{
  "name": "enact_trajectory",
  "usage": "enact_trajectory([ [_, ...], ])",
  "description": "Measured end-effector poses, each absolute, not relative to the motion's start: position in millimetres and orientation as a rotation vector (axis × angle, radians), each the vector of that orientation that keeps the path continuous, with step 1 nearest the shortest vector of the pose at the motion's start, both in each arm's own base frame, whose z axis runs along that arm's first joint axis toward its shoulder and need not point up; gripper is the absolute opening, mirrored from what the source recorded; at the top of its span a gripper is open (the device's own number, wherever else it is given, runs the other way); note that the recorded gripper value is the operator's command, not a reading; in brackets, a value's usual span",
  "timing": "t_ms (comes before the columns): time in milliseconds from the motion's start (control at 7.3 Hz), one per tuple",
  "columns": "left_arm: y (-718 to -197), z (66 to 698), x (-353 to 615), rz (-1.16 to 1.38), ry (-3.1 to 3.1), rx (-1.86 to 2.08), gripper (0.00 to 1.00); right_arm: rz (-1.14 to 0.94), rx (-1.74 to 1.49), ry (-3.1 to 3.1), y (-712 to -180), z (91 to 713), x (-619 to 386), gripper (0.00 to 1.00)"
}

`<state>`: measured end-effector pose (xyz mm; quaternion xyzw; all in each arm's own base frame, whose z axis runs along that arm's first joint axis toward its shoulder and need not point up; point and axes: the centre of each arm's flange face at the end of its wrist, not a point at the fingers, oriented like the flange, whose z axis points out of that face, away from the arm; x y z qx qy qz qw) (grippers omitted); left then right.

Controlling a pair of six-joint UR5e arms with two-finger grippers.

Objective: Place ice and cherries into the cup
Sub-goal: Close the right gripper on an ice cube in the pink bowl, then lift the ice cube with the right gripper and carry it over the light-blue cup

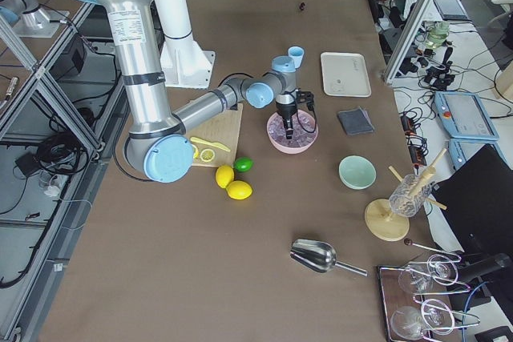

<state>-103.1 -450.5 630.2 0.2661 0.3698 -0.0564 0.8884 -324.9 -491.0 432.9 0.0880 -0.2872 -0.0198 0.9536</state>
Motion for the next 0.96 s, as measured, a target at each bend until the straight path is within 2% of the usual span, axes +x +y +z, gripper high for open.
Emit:
enact_trajectory([
  [548, -450.6, 629.1, -103.0, -0.119, 0.77, 0.554, 0.98, 0.016, 0.202, -0.652, -514.3, 384.6, -283.3, 0.0],
  [958, -450.8, 625.5, -102.2, -0.117, 0.779, 0.554, 0.98, 0.055, 0.295, -0.737, -553.5, 273.9, -282.7, 0.0],
])
